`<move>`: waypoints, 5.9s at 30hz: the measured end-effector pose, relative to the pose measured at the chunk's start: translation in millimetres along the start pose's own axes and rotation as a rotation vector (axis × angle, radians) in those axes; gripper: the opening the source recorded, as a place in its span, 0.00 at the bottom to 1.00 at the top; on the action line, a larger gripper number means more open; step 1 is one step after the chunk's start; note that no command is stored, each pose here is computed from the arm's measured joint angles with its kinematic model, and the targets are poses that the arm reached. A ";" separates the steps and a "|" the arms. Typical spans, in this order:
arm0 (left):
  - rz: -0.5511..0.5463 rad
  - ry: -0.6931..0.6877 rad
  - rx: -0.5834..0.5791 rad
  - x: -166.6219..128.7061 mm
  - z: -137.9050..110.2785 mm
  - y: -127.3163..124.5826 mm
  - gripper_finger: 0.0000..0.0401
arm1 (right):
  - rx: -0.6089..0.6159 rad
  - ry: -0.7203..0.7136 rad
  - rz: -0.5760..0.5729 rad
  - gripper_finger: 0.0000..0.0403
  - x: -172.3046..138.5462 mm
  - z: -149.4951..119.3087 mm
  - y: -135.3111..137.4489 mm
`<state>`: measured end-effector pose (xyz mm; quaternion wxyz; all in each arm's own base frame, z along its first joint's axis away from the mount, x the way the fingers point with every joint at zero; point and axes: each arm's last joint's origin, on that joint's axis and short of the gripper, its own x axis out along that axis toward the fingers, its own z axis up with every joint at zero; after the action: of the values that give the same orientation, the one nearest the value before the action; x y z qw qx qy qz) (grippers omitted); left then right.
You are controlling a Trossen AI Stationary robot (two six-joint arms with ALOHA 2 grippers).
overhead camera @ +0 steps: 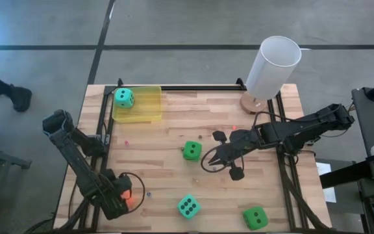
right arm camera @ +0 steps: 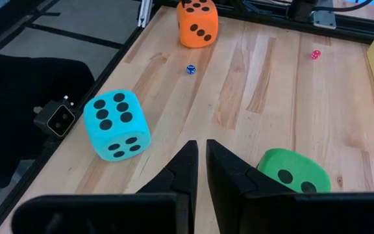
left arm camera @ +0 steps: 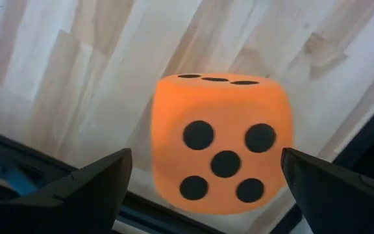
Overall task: Pick & Place Dice
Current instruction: Put the orange large die into the yellow container
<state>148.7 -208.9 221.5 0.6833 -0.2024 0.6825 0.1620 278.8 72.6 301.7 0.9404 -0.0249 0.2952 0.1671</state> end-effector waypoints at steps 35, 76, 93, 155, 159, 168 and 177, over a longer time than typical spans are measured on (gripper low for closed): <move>-0.004 0.012 0.021 11.0 -2.4 -7.6 1.00 | 0.001 0.001 0.000 0.07 0.3 -0.1 -0.1; 0.001 0.020 -0.006 17.8 -1.2 -1.8 0.86 | 0.001 0.001 0.000 0.07 0.3 -0.1 0.0; -0.127 -0.131 -0.207 -29.6 33.2 33.1 0.85 | 0.000 0.001 0.000 0.07 0.3 -0.1 0.0; 0.210 -0.462 -0.806 -62.9 234.2 352.6 0.81 | -0.150 -0.055 -0.086 0.07 -0.3 5.9 -2.4; 0.230 -0.427 -0.829 -54.5 241.0 356.5 0.81 | -0.122 -0.059 -0.279 0.07 -1.5 7.6 -8.0; 0.259 -0.387 -0.894 -41.5 248.0 361.4 0.82 | -0.111 -0.054 -0.440 0.07 -3.2 8.0 -12.3; 0.259 -0.379 -0.899 -39.5 248.4 361.6 0.86 | -0.112 -0.054 -0.440 0.07 -3.2 8.1 -12.3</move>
<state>183.5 229.9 237.4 0.6148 -0.3575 0.4287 0.5572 284.8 61.2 309.5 0.9590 -0.1361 0.2474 -0.0254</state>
